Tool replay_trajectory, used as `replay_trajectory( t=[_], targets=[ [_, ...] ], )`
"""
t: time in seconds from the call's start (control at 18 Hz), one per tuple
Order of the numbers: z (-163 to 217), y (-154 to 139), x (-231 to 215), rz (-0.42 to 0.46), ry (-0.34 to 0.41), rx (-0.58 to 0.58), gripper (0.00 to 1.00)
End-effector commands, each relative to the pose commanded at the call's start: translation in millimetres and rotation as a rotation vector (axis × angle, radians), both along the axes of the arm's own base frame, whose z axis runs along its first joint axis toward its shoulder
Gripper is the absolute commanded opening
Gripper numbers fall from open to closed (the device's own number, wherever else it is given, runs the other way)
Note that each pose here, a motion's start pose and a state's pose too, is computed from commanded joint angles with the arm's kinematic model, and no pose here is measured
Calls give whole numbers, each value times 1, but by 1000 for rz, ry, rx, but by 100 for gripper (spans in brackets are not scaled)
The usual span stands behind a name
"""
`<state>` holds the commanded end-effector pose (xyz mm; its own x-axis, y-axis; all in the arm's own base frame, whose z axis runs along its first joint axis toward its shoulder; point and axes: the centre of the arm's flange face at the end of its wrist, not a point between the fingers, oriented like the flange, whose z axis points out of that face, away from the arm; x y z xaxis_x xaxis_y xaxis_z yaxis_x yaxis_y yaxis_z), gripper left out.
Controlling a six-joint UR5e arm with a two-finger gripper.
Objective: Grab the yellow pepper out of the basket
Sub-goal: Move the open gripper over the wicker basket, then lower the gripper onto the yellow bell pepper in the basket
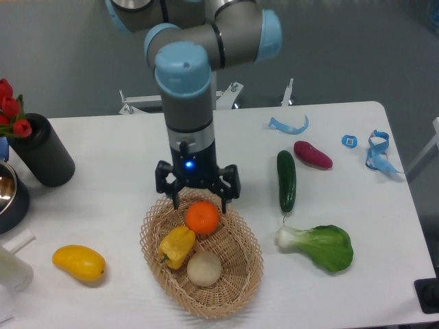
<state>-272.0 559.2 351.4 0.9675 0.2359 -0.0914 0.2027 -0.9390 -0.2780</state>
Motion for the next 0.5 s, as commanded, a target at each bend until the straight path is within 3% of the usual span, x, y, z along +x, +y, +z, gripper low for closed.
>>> replay_trajectory(
  t=[0.06, 0.22, 0.5],
  targets=[
    [-7, 4, 2, -15, -3, -9, 100],
    [-30, 11, 6, -229, 43, -85, 100],
    [-68, 21, -1, -429, 56, -158, 100]
  ],
)
